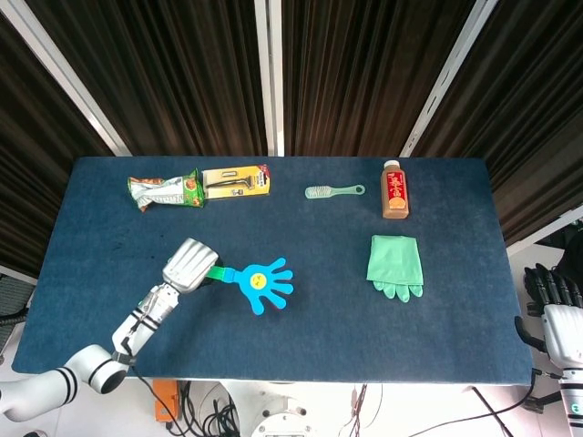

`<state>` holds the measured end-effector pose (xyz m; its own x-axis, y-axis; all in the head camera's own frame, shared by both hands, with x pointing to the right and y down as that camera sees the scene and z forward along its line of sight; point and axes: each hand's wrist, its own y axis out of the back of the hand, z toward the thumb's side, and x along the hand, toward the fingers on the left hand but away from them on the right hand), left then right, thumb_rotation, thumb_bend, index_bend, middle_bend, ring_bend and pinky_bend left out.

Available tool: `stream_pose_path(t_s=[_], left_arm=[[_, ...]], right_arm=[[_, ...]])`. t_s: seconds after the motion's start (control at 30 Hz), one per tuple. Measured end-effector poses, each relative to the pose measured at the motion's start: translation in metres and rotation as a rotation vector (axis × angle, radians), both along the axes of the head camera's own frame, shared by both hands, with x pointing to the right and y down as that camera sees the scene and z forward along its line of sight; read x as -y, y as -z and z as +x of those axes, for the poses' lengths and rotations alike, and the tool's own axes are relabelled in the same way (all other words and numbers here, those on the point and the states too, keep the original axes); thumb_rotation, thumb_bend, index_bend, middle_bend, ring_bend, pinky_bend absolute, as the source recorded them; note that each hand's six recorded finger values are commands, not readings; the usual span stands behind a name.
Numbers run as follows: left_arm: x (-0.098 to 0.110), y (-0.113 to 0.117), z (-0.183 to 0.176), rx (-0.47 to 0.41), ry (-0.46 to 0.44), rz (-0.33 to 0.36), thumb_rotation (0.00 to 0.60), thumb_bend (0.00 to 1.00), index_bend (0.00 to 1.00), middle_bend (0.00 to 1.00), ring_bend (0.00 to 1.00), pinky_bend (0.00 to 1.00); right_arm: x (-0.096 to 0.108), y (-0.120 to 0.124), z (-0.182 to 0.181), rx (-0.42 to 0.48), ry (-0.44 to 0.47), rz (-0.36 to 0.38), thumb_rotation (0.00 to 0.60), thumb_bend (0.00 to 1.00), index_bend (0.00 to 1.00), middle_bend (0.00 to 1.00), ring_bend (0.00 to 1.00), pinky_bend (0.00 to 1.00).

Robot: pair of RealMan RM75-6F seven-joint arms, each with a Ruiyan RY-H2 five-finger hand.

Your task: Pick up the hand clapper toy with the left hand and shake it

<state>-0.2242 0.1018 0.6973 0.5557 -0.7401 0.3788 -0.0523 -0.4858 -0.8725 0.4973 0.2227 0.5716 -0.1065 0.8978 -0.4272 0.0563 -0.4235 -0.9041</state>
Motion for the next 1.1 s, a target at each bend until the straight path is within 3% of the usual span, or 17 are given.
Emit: stream_pose_path(t_s=[0.1,0.2,0.33,0.43,0.53,0.63,0.77,0.87,1.0,1.1], left_arm=[[0.003,0.005,0.002,-0.144,0.108,-0.108,0.6,0.65,1.0,1.0,1.0,1.0],[0.009,0.012,0.002,-0.388,0.274,-0.276,0.6,0.65,1.0,1.0,1.0,1.0],[0.016,0.024,0.004,-0.82,0.528,-0.555,0.6,0.65,1.0,1.0,1.0,1.0],[0.018,0.033,0.009,-1.094,0.666,-0.739,0.6,0.68,1.0,1.0,1.0,1.0],[0.017,0.039,0.013,-1.264,0.739,-0.863,0.6,0.71,1.0,1.0,1.0,1.0],[0.016,0.041,0.015,-1.336,0.764,-0.926,0.6,0.72,1.0,1.0,1.0,1.0],[0.013,0.041,0.017,-1.305,0.742,-0.924,0.6,0.72,1.0,1.0,1.0,1.0],[0.012,0.039,0.017,-1.183,0.673,-0.852,0.6,0.72,1.0,1.0,1.0,1.0],[0.011,0.033,0.016,-0.897,0.503,-0.649,0.6,0.72,1.0,1.0,1.0,1.0],[0.008,0.025,0.015,-0.608,0.342,-0.445,0.6,0.72,1.0,1.0,1.0,1.0]], right_arm=[[0.0,-0.001,0.0,0.001,0.0,-0.003,0.6,0.31,0.0,0.0,0.0,0.0],[0.0,-0.003,-0.001,0.003,0.0,-0.008,0.6,0.31,0.0,0.0,0.0,0.0],[0.0,-0.004,-0.001,0.002,0.001,-0.012,0.6,0.31,0.0,0.0,0.0,0.0],[0.0,-0.004,-0.001,0.002,0.0,-0.011,0.6,0.31,0.0,0.0,0.0,0.0],[0.0,-0.003,-0.001,0.002,0.002,-0.01,0.6,0.31,0.0,0.0,0.0,0.0],[0.0,-0.003,-0.002,0.003,0.005,-0.009,0.6,0.31,0.0,0.0,0.0,0.0],[0.0,-0.002,-0.001,0.001,0.002,-0.009,0.6,0.31,0.0,0.0,0.0,0.0],[0.001,-0.002,-0.001,0.002,0.002,-0.007,0.6,0.31,0.0,0.0,0.0,0.0],[0.001,-0.002,-0.002,0.003,0.005,-0.006,0.6,0.31,0.0,0.0,0.0,0.0],[0.001,-0.002,-0.002,0.006,0.004,-0.008,0.6,0.31,0.0,0.0,0.0,0.0]])
